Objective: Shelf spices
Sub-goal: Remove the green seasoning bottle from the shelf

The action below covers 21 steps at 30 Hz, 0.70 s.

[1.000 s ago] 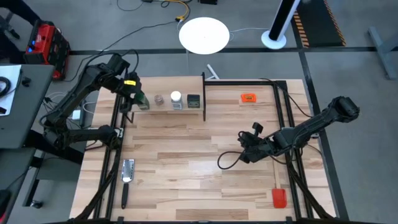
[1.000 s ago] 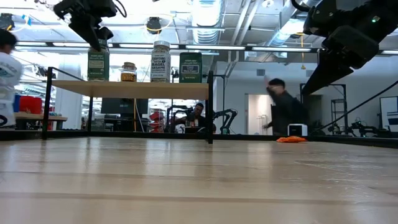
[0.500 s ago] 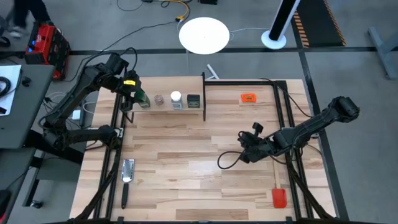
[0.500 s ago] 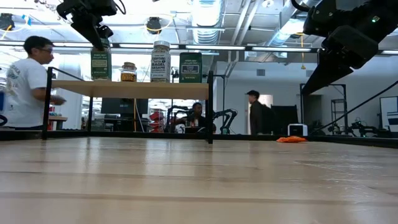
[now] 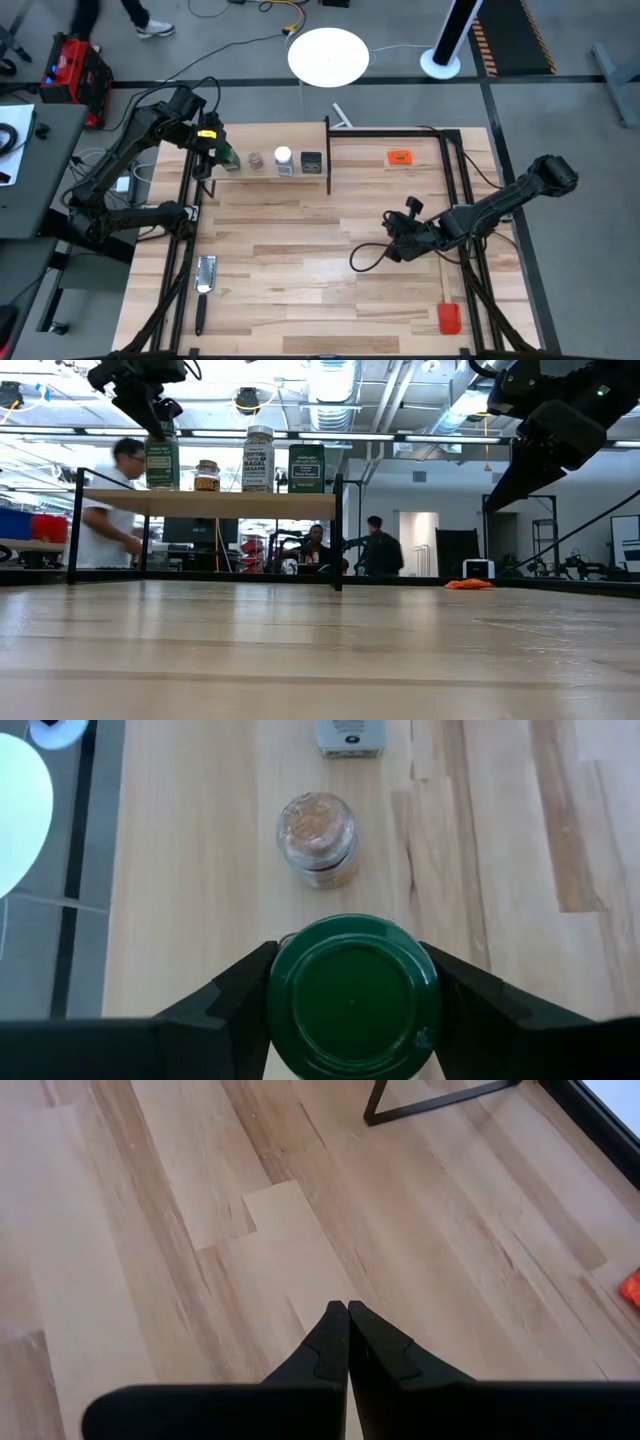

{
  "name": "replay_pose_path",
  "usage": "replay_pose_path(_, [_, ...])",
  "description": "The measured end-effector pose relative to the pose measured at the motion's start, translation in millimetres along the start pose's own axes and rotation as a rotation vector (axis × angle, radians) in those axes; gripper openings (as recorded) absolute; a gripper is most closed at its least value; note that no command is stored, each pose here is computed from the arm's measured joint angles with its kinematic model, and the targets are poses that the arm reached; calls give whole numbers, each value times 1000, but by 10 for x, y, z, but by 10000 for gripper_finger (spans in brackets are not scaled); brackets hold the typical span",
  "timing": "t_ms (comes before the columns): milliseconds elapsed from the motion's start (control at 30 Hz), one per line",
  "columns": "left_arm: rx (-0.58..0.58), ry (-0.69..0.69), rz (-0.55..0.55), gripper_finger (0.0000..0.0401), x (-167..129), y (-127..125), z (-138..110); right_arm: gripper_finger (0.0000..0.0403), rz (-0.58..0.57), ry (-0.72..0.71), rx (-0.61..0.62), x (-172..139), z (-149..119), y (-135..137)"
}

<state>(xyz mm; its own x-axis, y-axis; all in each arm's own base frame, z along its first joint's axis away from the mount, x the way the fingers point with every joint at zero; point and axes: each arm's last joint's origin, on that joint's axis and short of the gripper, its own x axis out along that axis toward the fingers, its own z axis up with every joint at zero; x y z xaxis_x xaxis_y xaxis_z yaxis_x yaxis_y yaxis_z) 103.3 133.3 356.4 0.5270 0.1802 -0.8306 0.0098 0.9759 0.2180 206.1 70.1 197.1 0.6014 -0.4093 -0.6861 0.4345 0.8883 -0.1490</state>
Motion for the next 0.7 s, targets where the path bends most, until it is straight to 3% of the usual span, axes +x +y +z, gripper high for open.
replay_pose_path(700, [-54, -15, 29, 221, 0, 28, 18, 13, 11, -17, -4, 0, 19, 13])
